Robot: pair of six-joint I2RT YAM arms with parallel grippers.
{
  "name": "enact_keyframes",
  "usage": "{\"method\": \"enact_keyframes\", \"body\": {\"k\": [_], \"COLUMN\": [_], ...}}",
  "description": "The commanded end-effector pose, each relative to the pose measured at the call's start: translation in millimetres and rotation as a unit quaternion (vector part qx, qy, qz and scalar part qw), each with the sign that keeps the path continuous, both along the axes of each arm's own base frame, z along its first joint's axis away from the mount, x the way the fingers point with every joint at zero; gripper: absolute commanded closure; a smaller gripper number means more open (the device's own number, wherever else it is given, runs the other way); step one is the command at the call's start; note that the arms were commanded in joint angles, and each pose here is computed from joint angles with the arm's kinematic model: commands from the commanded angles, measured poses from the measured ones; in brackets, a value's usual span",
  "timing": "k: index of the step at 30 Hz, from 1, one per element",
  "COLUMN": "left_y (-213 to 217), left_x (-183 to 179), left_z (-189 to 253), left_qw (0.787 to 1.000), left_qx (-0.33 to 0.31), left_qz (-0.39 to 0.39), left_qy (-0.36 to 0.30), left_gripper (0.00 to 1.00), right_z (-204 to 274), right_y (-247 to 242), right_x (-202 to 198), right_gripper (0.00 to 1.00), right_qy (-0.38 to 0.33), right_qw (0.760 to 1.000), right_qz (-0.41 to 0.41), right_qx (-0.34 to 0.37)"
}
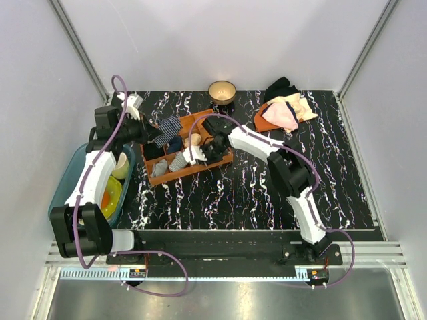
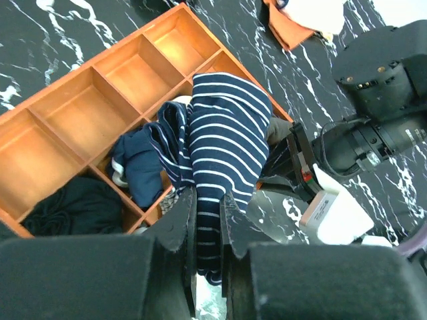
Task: Roll the underwear
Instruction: Move the storage box to the center of the board.
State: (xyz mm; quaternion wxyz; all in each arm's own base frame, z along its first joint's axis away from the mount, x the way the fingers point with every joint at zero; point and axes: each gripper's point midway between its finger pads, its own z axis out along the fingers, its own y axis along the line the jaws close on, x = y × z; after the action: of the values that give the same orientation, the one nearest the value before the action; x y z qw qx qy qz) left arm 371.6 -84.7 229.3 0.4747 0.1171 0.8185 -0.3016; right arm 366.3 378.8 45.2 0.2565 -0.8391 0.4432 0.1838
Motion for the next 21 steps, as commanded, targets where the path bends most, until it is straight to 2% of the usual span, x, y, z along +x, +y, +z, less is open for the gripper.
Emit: {"method": "enact_keyframes", "body": {"k": [1,4,13,21], "left_y": [-21,-19,12,64], "left_x": [-2,-5,4,16], "left_z": [-1,-14,-47,-78], "left_qw": [0.999,1.0,0.996,0.974], "left_qx": [-0.028,-0.023,0.064,0.185], "left_qz": [-0.028,-0.016,0.042,0.101], "left_qy": [-0.008,0.007,0.039,0.087], "left_gripper": [0.99,0.99,0.99,1.0], "right_z": [11,16,38,26], "right_y": [8,9,3,-10], "right_x": [-47,-69,-103,-115], "right_gripper": [0.93,0.93,0.91,0.89], "right_qy": [0.035,0.055,0.103,0.111], "right_qw": [0.999,0.998,0.993,0.99], "right_qz": [-0.02,-0.03,-0.064,-0.081], "right_qx": [-0.002,-0.002,0.013,0.007]}}
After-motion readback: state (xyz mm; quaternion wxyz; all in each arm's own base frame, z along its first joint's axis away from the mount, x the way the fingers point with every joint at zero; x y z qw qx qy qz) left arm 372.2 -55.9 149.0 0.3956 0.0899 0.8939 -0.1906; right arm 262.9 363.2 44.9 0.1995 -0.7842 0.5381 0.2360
